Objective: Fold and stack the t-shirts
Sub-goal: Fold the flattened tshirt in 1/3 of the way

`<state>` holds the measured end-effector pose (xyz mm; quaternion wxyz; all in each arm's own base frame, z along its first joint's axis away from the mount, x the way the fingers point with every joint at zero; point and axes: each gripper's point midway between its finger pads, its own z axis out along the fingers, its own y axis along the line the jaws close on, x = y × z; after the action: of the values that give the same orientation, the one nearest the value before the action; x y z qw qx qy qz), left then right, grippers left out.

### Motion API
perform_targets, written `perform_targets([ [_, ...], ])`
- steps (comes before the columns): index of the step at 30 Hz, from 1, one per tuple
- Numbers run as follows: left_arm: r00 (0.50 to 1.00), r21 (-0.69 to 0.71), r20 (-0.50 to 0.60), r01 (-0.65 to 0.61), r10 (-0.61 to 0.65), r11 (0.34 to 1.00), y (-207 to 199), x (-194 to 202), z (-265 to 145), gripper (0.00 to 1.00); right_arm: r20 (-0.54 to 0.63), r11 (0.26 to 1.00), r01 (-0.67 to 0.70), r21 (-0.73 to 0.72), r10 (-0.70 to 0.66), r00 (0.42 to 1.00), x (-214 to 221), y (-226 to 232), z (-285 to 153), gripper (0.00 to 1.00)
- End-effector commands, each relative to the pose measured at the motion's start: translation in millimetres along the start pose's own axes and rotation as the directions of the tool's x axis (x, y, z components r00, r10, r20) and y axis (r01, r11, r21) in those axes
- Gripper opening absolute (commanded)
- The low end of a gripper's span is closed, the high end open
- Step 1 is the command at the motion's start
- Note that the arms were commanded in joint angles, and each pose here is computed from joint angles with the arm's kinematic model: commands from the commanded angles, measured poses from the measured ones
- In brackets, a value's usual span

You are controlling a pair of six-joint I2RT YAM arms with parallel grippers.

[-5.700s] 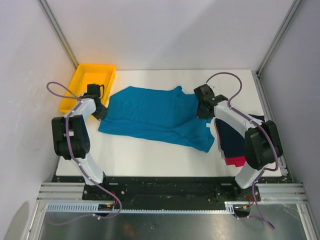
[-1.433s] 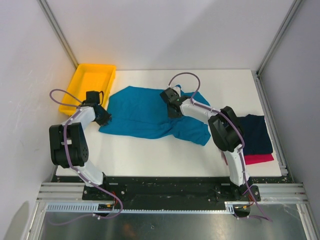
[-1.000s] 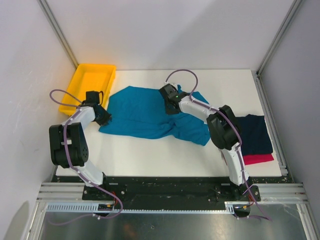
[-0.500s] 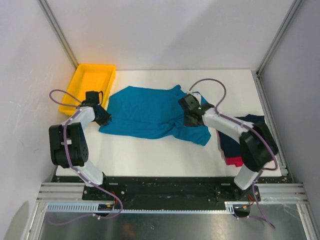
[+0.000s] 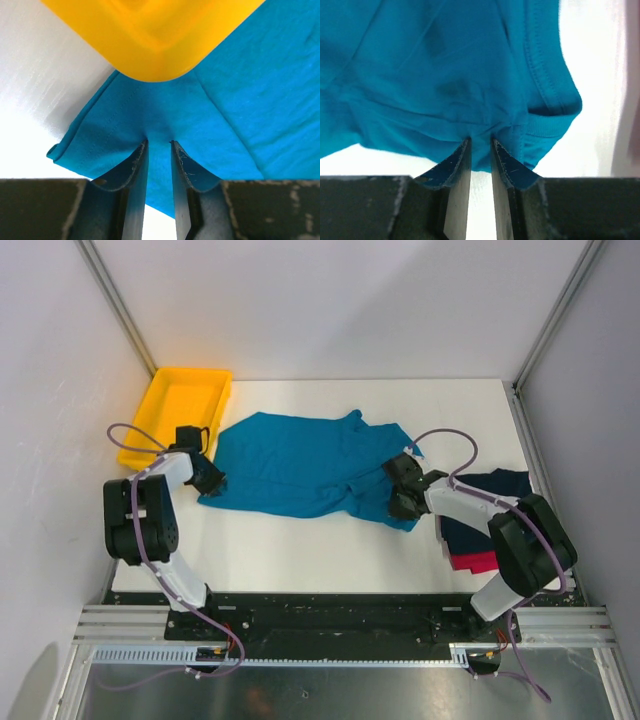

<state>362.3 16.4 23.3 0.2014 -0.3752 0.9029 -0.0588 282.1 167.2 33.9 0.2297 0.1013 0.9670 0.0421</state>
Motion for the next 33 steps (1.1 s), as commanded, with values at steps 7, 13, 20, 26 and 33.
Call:
perform_targets([
  [7,0.996,0.021,0.09,-0.019,0.017,1.0,1,-20,-21,0.31,-0.02,0.994,-0.076,0.073,0.078,0.997,16,-57,12,0.26],
  [13,0.987,-0.034,0.156,0.047,-0.041,0.998,33,-26,-37,0.36,-0.011,0.995,-0.054,0.081,0.055,0.998,13,-67,0,0.27],
  [20,0.985,-0.055,0.149,0.091,-0.082,0.994,45,-21,-36,0.4,-0.009,0.998,-0.041,0.052,0.041,0.999,10,-68,-9,0.29],
  [26,0.976,-0.078,0.164,0.16,-0.145,0.984,54,-14,-39,0.39,-0.015,0.999,-0.036,0.026,0.037,0.999,11,-64,-10,0.29],
  [33,0.977,-0.092,0.131,0.183,-0.171,0.979,60,-1,-32,0.43,-0.028,0.999,-0.034,0.008,0.034,0.999,13,-59,-6,0.29],
])
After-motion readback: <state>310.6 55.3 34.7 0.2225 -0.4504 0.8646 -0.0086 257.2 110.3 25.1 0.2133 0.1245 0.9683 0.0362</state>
